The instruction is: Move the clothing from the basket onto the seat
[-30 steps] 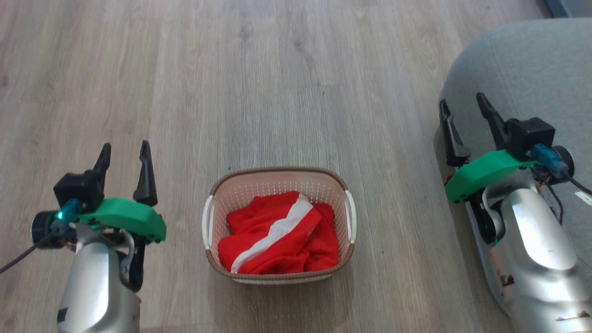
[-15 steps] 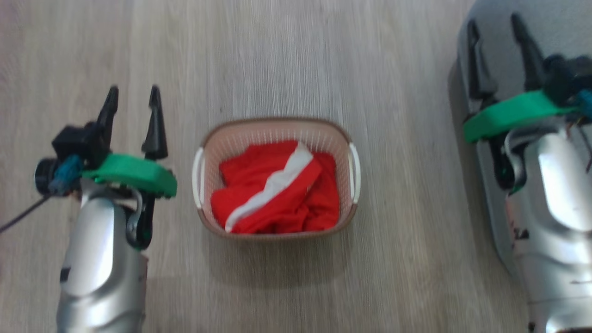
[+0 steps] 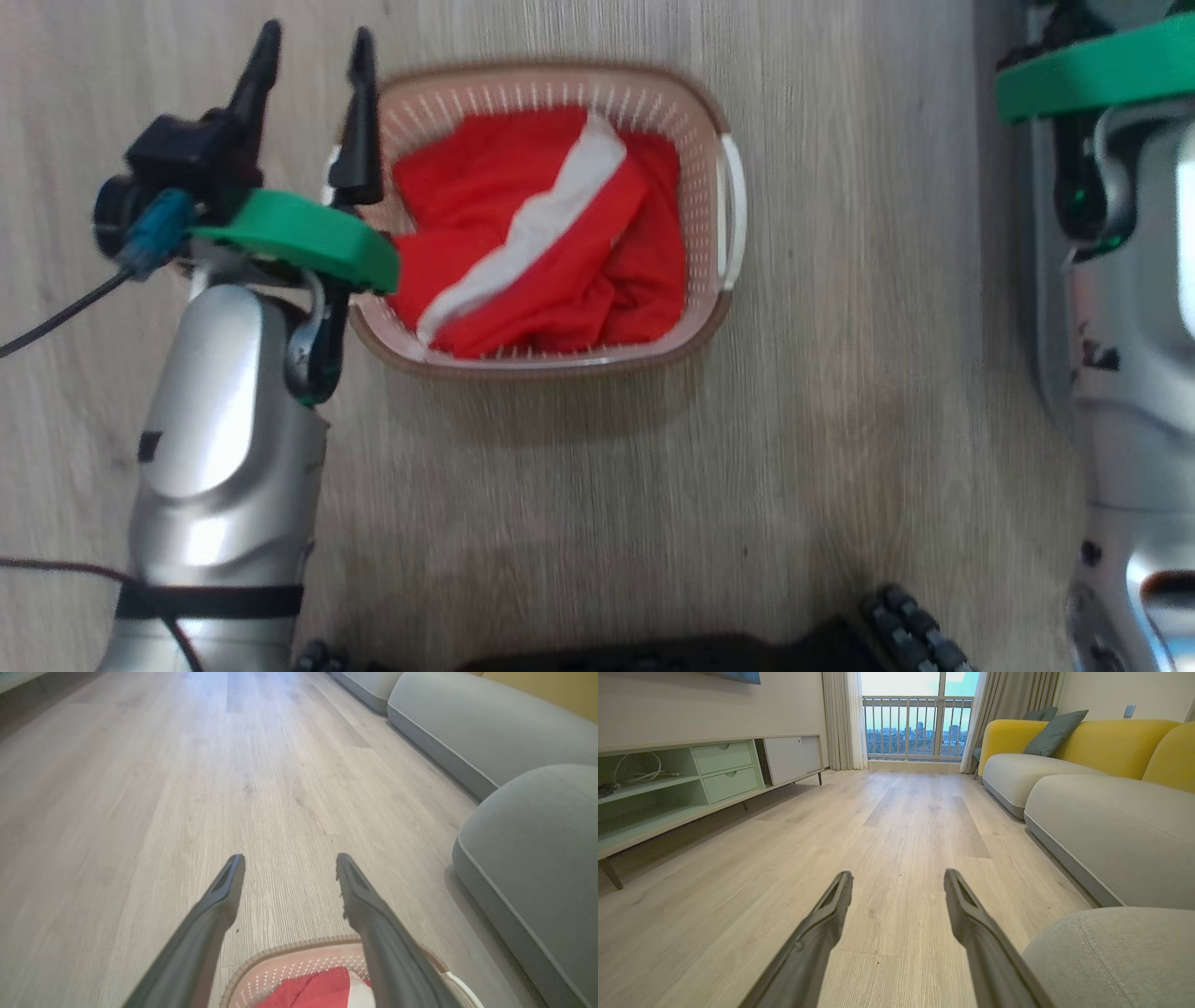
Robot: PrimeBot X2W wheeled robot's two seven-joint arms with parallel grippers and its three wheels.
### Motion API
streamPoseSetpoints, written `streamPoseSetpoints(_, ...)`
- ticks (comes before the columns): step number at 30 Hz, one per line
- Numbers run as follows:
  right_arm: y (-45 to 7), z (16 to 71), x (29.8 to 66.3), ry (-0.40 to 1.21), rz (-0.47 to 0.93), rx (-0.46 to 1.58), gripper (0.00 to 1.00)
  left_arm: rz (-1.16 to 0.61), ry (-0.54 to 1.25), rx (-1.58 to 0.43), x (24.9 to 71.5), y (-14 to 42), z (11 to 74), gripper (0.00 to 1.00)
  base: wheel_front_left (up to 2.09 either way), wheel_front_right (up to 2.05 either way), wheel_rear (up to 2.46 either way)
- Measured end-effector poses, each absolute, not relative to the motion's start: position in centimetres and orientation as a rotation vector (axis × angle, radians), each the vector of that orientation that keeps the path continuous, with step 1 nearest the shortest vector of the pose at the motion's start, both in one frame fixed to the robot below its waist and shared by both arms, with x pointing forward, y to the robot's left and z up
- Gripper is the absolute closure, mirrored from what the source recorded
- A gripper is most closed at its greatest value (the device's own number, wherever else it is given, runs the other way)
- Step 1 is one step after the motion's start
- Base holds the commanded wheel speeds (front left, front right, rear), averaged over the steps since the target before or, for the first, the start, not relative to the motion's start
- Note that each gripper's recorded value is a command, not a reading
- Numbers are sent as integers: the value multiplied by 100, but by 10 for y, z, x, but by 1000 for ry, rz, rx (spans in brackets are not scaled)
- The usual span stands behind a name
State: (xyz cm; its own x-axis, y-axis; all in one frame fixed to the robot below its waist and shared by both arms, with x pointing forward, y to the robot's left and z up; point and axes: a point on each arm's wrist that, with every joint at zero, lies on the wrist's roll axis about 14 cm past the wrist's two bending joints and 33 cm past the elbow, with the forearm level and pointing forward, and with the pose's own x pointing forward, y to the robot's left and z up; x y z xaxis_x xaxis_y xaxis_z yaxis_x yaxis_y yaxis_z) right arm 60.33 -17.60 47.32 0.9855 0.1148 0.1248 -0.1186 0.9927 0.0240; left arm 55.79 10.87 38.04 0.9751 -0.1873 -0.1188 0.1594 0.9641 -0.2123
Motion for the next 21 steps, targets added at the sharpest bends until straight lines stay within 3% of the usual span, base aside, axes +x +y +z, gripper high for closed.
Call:
streamPoseSetpoints(11, -179, 397, 624, -21, 123, 0, 0, -418, 436, -206, 524, 26, 260, 0, 0, 0, 0)
streamPoseSetpoints(16, -184, 393, 620, -4, 122, -17, 0, -594, 604, -111, 483, -11, 217, 0, 0, 0, 0)
streamPoseSetpoints(21, -187, 391, 615, 9, 116, -26, 0, -682, 666, -57, 477, -30, 200, 0, 0, 0, 0)
